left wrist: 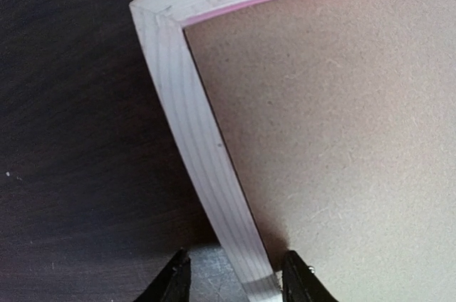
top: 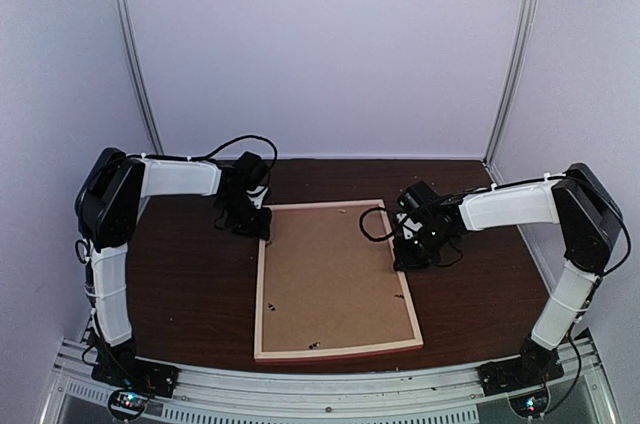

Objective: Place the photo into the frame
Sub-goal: Press the fastener onto the backboard.

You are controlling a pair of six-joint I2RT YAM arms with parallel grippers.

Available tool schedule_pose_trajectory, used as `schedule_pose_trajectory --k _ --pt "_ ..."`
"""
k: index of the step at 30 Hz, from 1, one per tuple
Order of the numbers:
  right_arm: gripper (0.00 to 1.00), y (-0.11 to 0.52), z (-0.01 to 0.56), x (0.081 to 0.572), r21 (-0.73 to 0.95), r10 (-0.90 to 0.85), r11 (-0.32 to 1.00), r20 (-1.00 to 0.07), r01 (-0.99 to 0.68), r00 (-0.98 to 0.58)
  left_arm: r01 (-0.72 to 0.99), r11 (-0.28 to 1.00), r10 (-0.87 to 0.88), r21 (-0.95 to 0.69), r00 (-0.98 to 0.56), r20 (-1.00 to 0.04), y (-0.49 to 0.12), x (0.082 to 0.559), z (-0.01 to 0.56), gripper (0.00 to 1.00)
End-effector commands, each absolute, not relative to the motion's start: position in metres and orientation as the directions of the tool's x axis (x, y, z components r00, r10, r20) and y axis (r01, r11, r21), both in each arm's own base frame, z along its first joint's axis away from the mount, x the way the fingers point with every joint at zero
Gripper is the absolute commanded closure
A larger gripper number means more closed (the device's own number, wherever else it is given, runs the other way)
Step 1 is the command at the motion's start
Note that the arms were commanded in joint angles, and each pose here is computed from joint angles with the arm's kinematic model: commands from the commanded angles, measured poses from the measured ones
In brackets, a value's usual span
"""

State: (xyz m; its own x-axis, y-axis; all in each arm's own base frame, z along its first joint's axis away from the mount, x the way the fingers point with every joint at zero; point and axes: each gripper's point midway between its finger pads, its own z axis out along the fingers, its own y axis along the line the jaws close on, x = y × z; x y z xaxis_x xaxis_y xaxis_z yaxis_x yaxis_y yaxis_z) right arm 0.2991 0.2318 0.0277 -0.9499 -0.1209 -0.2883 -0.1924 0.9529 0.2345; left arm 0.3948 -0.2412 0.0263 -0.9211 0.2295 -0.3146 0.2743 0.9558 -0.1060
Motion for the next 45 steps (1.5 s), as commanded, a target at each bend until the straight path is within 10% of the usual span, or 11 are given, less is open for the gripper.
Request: schedule_pose_trajectory --k 1,45 --pt "0.95 0.212 0.006 0.277 0.170 -0.182 0.961 -0.203 -0.218 -0.962 0.260 0.964 0.240 -0.058 -0.943 -0.228 -0.223 0.376 0.015 0.55" --pt "0.95 0.218 0.001 0.278 0.189 -0.175 0.959 -0.196 -0.212 -0.965 0.309 0.939 0.299 -0.151 -0.950 -0.086 -0.254 0.347 -0.001 0.54"
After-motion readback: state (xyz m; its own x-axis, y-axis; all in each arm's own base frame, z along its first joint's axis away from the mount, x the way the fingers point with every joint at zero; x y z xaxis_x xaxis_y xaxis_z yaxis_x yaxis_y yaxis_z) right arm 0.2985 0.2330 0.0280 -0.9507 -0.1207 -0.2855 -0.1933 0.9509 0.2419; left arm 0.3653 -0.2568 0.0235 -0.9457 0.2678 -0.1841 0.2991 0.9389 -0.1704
